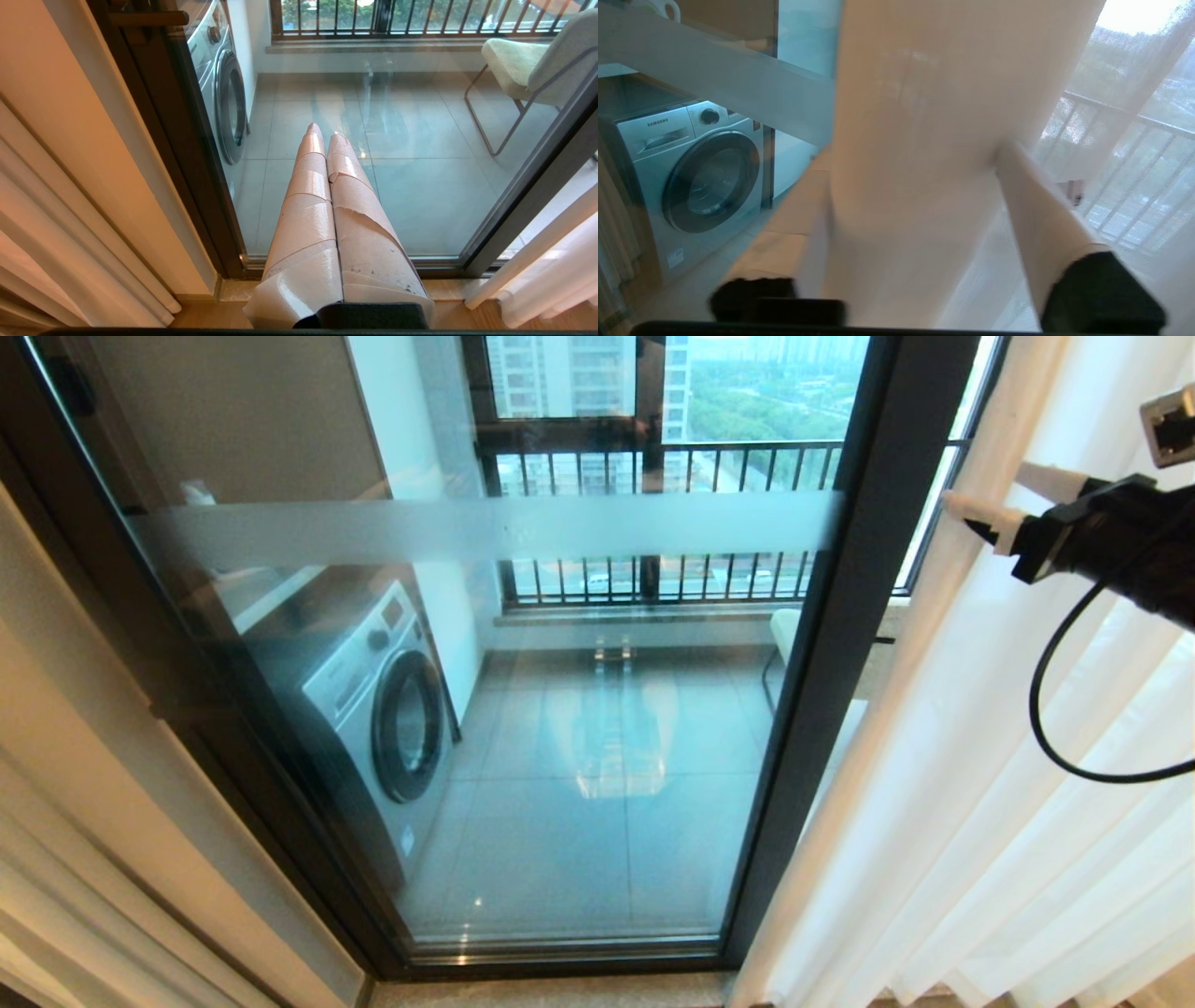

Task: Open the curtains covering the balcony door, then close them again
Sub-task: Pull the inner curtains open on both sides

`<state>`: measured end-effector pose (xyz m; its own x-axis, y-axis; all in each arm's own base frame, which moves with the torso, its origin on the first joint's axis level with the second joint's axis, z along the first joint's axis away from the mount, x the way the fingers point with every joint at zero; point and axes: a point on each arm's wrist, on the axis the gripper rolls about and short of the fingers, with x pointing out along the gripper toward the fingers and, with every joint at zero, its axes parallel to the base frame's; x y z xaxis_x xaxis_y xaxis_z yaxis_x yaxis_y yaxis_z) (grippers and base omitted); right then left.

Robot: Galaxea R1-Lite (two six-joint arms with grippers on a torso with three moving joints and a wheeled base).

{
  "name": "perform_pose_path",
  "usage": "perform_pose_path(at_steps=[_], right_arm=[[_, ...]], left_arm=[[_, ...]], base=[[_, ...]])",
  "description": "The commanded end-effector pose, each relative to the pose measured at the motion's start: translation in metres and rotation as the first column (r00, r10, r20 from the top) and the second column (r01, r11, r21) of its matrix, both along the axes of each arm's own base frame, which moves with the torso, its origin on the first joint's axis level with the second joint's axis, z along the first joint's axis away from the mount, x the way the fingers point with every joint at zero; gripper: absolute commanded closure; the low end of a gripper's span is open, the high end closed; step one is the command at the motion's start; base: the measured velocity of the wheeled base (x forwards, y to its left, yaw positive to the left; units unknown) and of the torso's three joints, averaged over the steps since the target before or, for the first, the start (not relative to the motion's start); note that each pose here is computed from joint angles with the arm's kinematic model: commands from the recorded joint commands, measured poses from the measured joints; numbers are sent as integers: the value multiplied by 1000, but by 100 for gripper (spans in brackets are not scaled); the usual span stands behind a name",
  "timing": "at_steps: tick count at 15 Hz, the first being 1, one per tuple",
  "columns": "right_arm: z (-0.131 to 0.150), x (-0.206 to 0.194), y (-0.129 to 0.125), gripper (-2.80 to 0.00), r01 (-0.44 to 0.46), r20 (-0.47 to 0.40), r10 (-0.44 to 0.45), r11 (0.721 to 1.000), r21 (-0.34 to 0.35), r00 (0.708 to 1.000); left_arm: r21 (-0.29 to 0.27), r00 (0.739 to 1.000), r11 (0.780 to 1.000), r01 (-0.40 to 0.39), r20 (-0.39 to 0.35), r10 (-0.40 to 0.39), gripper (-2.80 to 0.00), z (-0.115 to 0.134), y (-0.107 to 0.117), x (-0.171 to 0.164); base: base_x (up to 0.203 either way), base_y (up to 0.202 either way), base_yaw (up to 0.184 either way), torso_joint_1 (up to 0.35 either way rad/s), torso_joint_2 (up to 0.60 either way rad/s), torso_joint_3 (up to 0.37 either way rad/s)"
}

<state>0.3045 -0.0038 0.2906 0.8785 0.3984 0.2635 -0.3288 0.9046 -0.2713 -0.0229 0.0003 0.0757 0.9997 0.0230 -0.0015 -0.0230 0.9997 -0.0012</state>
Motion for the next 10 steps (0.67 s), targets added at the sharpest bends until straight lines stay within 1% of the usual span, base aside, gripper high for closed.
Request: perform_pose_path(at_steps=[1, 10], right_arm=[[3, -4, 0, 0, -4, 13, 4, 1000, -3, 1000], [7, -16, 0, 0, -2, 27, 2, 1000, -1, 1000]], left_arm=[[0, 1000, 1000, -2, 0, 2, 0, 0, 0, 0], [0, 1000, 1000, -2, 0, 2, 0, 0, 0, 0]], base=[[0, 0, 0, 0, 0, 0], [0, 0, 0, 0, 0, 0]])
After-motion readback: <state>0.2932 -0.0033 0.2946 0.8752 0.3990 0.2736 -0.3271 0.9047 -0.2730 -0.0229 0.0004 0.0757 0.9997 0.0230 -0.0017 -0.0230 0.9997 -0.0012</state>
